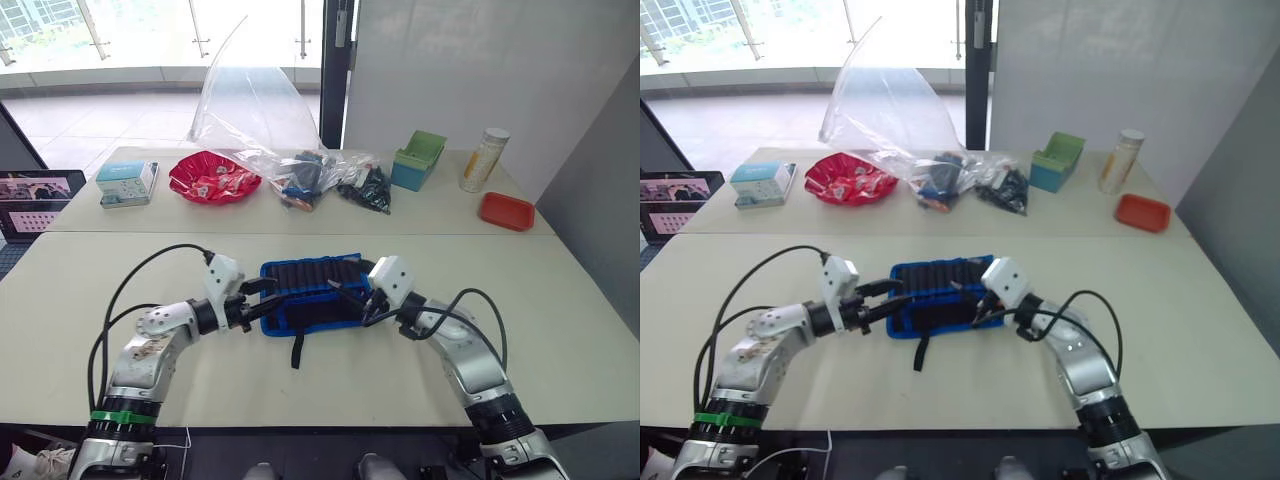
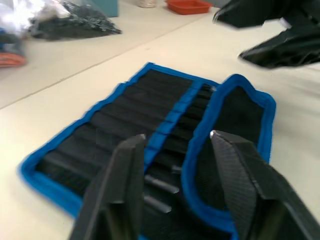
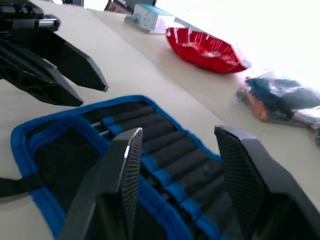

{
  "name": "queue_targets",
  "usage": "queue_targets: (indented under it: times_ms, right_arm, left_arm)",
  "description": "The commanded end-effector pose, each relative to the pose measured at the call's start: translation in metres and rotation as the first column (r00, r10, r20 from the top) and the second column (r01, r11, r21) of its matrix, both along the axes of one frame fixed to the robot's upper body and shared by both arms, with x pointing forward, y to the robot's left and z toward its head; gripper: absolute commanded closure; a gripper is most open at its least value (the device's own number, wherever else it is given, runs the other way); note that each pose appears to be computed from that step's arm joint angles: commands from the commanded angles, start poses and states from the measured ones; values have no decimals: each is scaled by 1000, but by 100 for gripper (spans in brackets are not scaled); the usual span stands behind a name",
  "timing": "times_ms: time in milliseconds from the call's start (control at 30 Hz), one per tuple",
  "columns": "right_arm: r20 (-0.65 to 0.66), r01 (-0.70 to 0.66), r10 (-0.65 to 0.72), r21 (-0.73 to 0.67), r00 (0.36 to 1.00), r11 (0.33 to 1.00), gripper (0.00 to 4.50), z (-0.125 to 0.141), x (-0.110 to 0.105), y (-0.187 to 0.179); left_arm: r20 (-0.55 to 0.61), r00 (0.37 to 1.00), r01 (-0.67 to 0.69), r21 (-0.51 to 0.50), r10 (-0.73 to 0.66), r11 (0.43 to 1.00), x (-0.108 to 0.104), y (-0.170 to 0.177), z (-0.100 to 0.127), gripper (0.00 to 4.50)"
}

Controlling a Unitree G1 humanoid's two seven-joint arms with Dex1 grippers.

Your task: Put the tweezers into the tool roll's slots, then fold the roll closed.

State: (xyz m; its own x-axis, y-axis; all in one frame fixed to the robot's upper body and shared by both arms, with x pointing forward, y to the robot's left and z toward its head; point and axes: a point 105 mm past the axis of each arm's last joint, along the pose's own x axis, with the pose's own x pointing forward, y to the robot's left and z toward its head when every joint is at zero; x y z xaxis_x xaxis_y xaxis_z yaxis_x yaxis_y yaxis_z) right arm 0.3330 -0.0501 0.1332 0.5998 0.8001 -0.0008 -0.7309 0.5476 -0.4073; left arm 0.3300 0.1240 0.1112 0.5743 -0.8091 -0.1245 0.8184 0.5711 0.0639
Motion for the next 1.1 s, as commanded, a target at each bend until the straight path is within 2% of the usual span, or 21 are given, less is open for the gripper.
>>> queue_targets:
  times_ms: [33, 100, 133, 200, 300, 367, 433, 600, 733, 867, 900, 1000, 1100]
  right_arm:
    - [-7, 0, 0, -10, 1000, 1000, 351, -1, -2, 8]
    - [-46, -2, 1, -25, 999, 1000, 418, -10, -3, 14]
    - [-72, 0, -3, -38, 997, 999, 448, -17, -3, 17]
    - [-116, 5, -13, -73, 993, 997, 448, -28, -4, 20]
    - [-161, 49, -61, -81, 985, 996, 448, -36, 2, 20]
    - [-158, 78, -101, -145, 982, 986, 448, -47, 6, 13]
    - [-138, 115, -143, -193, 980, 974, 448, -52, 10, 3]
    - [-105, 255, -282, -217, 954, 942, 448, -55, 22, -40]
    - [-138, 275, -304, -194, 943, 942, 448, -58, 24, -48]
    - [-139, 258, -283, -173, 949, 950, 448, -55, 25, -43]
    - [-136, 254, -276, -158, 952, 954, 448, -52, 25, -41]
    - [-127, 217, -214, 10, 969, 976, 448, -23, 24, -34]
    - [-157, 219, -199, 122, 967, 968, 448, -4, 26, -43]
  left_arm:
    - [28, 999, 39, -5, -39, 999, -4, -19, 10, 381]
    - [7, 999, 49, 11, -49, 999, -6, -29, 5, 446]
    - [-9, 999, 31, 11, -30, 999, -4, -31, 2, 450]
    - [-54, 998, -27, -5, 26, 1000, 2, -30, -3, 450]
    - [-113, 989, -84, 75, 93, 994, 9, -26, -26, 450]
    - [-125, 984, -113, 125, 129, 986, 13, -23, -36, 450]
    - [-124, 979, -140, 153, 159, 978, 16, -20, -42, 450]
    - [-88, 942, -302, 197, 324, 933, 32, 9, -46, 450]
    - [-57, 950, -283, 267, 308, 921, 30, 19, -54, 450]
    - [6, 973, -222, 284, 230, 933, 29, 12, -46, 450]
    - [14, 975, -218, 253, 222, 942, 30, 9, -39, 450]
    - [54, 980, -195, 118, 190, 974, 30, 2, -11, 450]
    - [118, 972, -212, 78, 202, 974, 32, 9, 7, 450]
